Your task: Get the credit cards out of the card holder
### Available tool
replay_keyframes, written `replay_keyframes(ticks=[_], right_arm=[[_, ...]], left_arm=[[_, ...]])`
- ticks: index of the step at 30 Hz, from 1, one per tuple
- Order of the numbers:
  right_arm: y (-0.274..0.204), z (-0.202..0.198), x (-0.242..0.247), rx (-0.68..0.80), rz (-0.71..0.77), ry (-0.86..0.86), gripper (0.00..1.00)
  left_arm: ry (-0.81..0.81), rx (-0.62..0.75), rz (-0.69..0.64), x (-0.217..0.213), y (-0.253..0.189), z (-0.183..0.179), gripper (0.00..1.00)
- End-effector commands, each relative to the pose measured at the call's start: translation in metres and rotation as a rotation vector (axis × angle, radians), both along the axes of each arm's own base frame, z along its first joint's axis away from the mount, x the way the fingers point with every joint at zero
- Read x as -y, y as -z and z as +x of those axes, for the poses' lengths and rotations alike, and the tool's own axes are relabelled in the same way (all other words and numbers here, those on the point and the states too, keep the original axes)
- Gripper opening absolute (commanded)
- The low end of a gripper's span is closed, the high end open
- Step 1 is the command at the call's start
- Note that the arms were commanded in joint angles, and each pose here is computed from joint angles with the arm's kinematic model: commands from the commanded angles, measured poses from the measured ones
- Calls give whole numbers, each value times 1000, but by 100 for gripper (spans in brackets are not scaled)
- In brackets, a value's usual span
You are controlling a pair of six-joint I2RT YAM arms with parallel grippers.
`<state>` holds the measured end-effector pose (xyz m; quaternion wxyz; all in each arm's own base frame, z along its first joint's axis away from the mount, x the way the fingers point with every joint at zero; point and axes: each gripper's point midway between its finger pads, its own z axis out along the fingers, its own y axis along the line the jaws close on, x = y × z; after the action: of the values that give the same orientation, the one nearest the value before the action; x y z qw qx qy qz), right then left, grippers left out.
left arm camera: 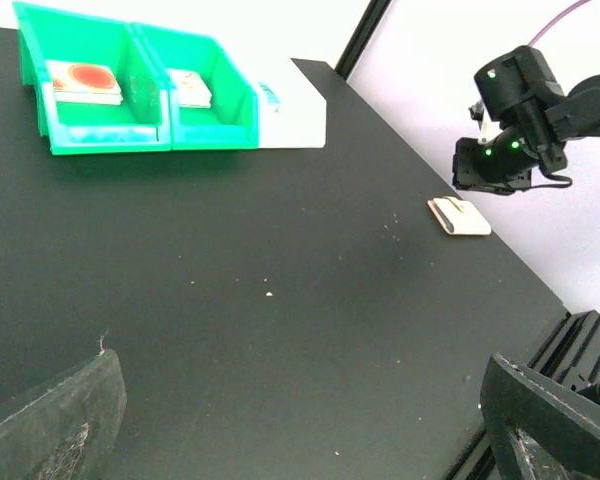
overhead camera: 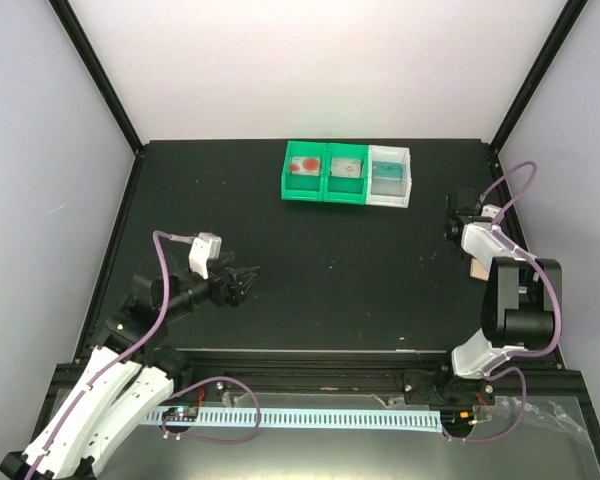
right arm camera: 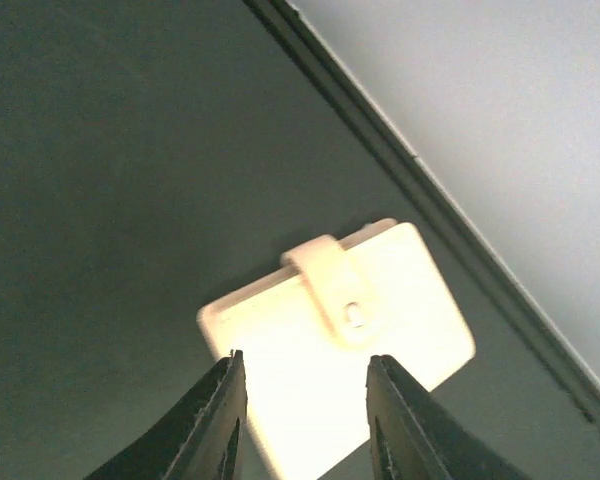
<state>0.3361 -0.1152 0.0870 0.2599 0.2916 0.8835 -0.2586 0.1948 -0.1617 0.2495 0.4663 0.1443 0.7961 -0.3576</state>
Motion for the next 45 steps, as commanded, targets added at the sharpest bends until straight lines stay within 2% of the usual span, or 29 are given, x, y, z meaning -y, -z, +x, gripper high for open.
replay_keyframes(ticks=[1, 4, 8, 16, 22, 26, 39, 45], right_arm=[[-11, -10, 34, -97, -187, 70, 34], [-6, -12, 43, -170, -240, 97, 33], [14, -19, 51, -255, -226, 114, 32], [54, -19, 45, -310, -36, 70, 33], [61, -21, 34, -332, 38, 36, 33], [65, -13, 11, -309, 146, -46, 34], [77, -8, -85, -361, 225, -294, 35], [81, -21, -133, -410, 231, -433, 36]], left_arm=[[39, 42, -14, 5, -9, -4, 99], [47, 40, -19, 6, -8, -5, 99], [57, 37, -21, 8, -7, -6, 99], [50, 59, -23, 6, -11, -7, 99], [50, 58, -20, 5, -11, -7, 99], [41, 63, -17, 4, -11, -6, 99], [3, 76, 7, -3, -11, -4, 99], [-3, 62, 12, -3, -9, -2, 99]])
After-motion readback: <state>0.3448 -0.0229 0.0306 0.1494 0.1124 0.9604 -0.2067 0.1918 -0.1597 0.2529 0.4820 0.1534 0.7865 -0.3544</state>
